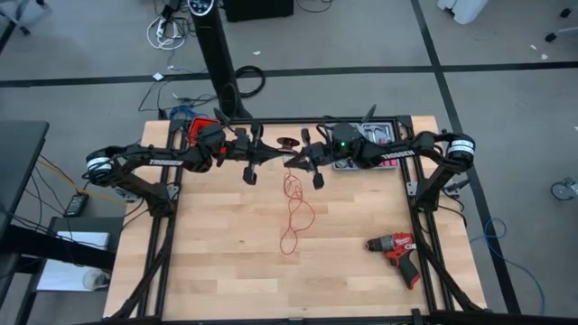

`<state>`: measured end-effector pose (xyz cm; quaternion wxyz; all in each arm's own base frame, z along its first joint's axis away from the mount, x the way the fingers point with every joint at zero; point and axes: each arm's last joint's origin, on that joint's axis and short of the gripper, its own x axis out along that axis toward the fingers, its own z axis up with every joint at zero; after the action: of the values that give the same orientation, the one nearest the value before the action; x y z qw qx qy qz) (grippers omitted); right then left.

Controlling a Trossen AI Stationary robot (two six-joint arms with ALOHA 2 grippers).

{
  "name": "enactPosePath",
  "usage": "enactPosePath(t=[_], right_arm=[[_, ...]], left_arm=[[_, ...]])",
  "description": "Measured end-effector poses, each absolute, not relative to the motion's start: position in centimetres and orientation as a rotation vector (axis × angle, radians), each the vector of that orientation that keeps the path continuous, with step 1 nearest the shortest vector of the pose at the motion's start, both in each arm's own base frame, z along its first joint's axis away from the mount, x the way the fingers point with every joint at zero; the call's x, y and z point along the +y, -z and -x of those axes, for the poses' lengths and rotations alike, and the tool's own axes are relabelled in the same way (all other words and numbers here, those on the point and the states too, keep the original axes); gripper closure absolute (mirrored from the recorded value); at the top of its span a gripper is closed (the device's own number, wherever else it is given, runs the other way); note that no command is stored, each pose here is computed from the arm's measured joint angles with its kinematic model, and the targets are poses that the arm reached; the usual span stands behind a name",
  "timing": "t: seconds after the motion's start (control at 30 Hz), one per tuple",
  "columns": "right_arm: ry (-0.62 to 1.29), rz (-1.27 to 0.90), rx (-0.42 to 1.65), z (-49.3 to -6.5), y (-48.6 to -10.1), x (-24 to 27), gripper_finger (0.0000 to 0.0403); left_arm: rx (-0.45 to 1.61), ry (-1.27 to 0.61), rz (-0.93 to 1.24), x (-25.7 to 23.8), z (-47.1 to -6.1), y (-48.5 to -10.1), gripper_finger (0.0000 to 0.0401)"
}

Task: Coil cords
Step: Coil the red wire onto the black spool

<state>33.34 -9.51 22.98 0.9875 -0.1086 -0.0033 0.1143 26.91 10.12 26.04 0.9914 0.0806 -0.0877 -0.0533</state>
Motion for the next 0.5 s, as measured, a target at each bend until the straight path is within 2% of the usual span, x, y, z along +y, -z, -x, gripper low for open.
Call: enactPosePath(t=[0.5], right_arm=[[-0.240,0.203,0.024,-33.39,-22.66,-9.28,0.0389]], left_arm=[[-0.195,0.110,-0.167,9.63,-27.08,-26.22,0.0401]])
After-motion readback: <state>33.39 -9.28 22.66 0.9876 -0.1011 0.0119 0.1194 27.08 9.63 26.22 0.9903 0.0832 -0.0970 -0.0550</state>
